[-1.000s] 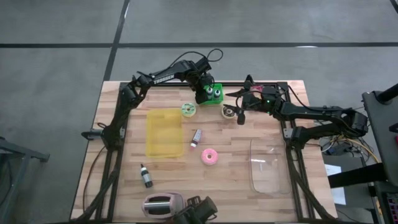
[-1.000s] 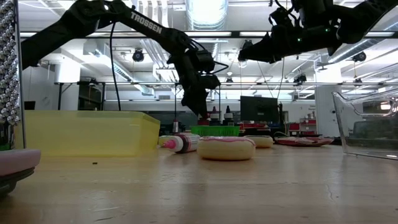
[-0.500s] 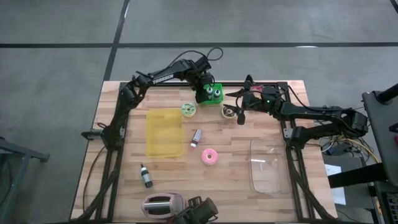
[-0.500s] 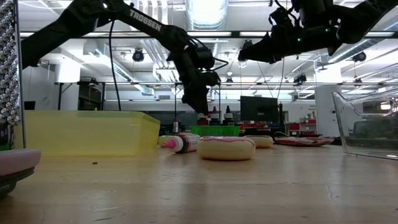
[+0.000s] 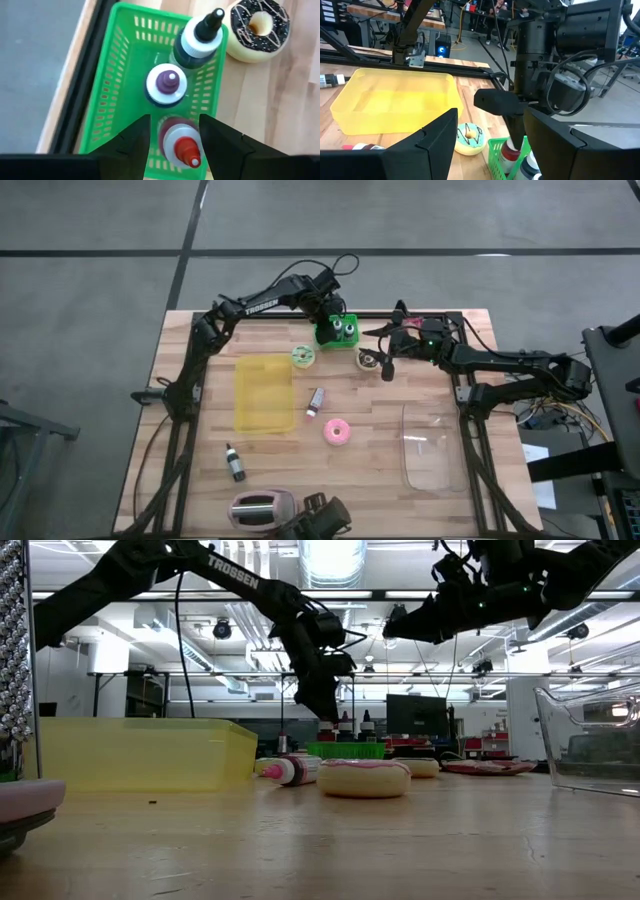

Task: Pick & Place Food Item
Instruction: Put the red food coloring bottle into the green bin, then put the pink food coloring bottle into the green bin

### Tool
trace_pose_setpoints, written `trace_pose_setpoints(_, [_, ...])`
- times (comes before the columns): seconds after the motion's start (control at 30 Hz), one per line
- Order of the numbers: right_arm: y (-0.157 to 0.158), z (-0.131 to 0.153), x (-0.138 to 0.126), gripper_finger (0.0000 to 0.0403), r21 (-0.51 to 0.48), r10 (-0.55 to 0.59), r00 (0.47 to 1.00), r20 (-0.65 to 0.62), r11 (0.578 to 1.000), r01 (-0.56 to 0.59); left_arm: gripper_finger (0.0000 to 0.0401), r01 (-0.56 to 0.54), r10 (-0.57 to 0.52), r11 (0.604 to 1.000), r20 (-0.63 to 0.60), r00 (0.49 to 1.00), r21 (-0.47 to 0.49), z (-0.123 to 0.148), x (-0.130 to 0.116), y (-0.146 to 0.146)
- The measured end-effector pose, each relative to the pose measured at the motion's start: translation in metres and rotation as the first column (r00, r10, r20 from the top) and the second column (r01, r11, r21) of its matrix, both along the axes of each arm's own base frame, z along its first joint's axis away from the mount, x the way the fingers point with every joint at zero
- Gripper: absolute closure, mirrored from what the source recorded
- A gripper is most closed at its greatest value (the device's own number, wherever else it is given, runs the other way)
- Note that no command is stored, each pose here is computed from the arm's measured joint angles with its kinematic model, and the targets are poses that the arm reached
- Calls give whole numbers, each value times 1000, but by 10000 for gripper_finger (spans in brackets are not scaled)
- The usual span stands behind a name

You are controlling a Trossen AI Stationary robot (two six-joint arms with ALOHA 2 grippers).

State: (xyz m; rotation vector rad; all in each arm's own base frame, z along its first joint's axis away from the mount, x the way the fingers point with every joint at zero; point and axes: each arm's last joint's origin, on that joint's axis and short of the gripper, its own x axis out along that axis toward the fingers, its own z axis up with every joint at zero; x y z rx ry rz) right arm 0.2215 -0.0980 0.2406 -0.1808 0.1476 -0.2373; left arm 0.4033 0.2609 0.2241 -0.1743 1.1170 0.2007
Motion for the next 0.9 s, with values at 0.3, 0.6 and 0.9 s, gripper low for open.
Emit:
trace_pose_setpoints(0.3, [0,0,0,179,0,0,1000,-3,1000,0,227,47,-66,985,110,992,165,57,-10,-10])
trace_pose_setpoints(0.6, [0,-3,-1,179,24,-2,1000,-31,1000,2,227,127,-216,956,338,916,266,156,-50,-48])
trace_pose_setpoints(0.9, [1,-8,-1,179,60,-2,998,-66,998,6,227,119,-301,925,504,810,360,178,-125,-97])
